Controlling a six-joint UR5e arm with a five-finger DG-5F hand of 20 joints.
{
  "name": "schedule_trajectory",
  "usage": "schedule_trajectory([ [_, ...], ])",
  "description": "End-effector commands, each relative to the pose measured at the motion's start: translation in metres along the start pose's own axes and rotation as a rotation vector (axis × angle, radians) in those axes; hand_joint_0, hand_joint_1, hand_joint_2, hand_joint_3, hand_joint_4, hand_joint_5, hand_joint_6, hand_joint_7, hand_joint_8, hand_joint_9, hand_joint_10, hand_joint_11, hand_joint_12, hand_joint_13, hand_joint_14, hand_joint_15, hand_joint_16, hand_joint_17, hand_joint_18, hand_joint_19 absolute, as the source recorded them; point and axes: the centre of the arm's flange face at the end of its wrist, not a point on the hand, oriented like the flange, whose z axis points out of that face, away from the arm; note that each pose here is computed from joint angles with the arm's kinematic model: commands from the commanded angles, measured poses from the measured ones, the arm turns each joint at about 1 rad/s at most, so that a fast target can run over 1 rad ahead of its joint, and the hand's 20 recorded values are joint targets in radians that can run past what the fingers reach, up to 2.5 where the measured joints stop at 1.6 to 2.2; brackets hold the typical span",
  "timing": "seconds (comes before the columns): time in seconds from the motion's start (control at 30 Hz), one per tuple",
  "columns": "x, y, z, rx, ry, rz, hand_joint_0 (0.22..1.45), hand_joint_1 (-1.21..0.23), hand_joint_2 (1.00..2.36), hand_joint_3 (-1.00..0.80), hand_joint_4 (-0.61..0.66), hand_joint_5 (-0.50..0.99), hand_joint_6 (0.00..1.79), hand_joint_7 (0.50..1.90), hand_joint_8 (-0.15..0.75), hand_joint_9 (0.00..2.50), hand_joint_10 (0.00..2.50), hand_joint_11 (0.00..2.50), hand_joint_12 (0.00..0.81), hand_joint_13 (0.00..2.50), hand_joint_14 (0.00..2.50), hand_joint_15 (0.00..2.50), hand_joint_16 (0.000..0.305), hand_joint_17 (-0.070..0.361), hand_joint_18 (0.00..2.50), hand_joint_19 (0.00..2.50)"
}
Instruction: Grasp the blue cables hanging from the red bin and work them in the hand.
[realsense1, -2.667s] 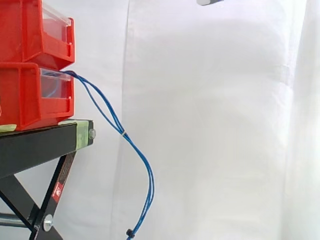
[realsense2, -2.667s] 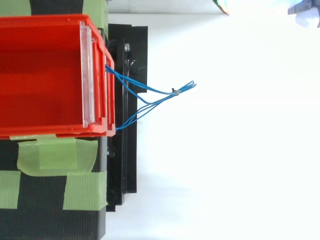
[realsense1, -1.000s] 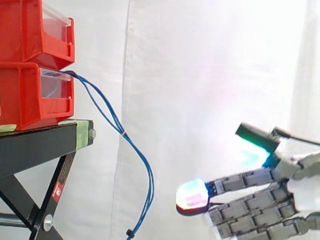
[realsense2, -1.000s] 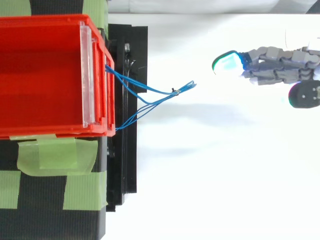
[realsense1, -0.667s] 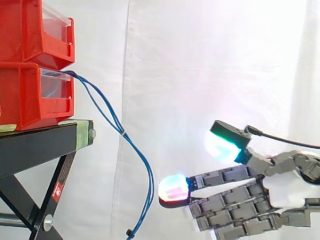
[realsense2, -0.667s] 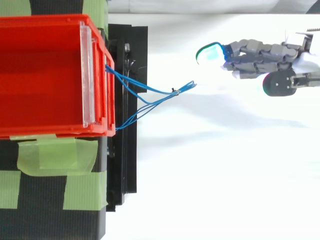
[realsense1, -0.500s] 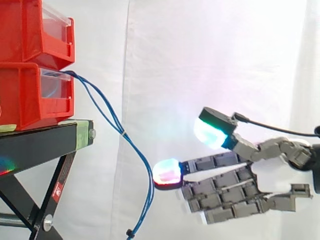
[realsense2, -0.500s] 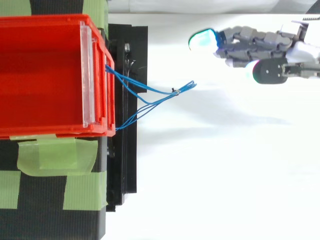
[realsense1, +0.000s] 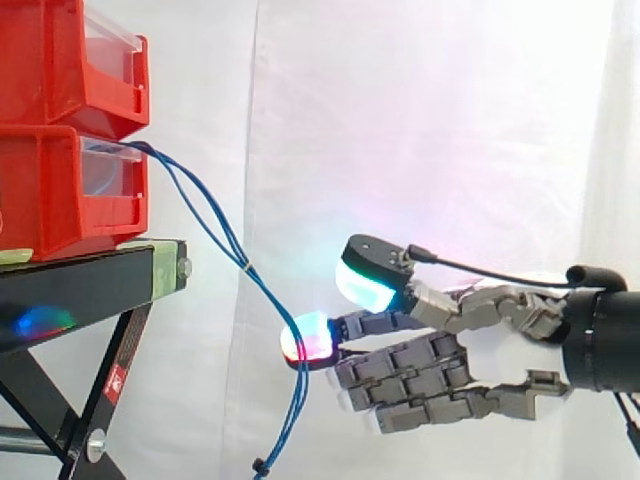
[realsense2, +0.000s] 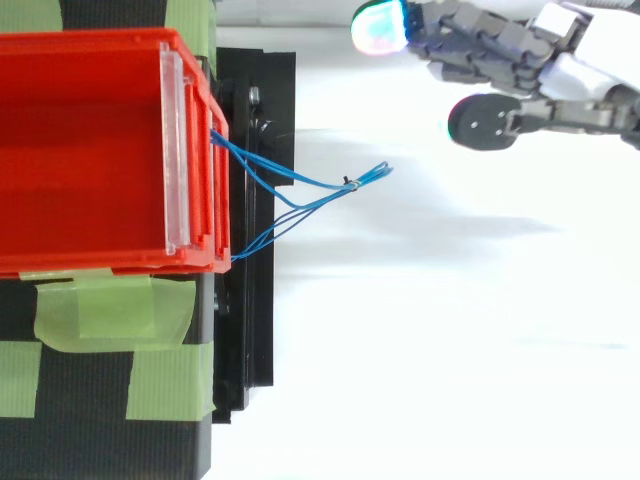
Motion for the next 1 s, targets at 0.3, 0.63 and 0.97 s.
schedule_trajectory([
  [0.3, 0.012, 0.003, 0.010, -0.021, 0.014, 0.024, 0.79, -0.53, 1.00, -0.93, 0.18, -0.27, 0.01, 0.69, 0.232, 0.18, 0.00, 0.11, 0.356, 0.10, 0.01, 0.26, 0.057, 0.129, 0.00, 0.33],
  [0.63, 0.039, 0.008, 0.007, -0.060, 0.107, -0.003, 0.76, -0.56, 1.00, -0.95, 0.15, -0.34, 0.01, 0.69, 0.237, 0.17, 0.00, 0.13, 0.358, 0.07, 0.01, 0.26, 0.059, 0.134, 0.00, 0.31],
  [0.97, 0.052, 0.014, 0.006, -0.104, 0.123, -0.063, 0.74, -0.56, 1.00, -0.98, 0.16, -0.37, 0.01, 0.70, 0.244, 0.17, 0.01, 0.16, 0.364, 0.06, 0.01, 0.26, 0.062, 0.139, 0.00, 0.29],
])
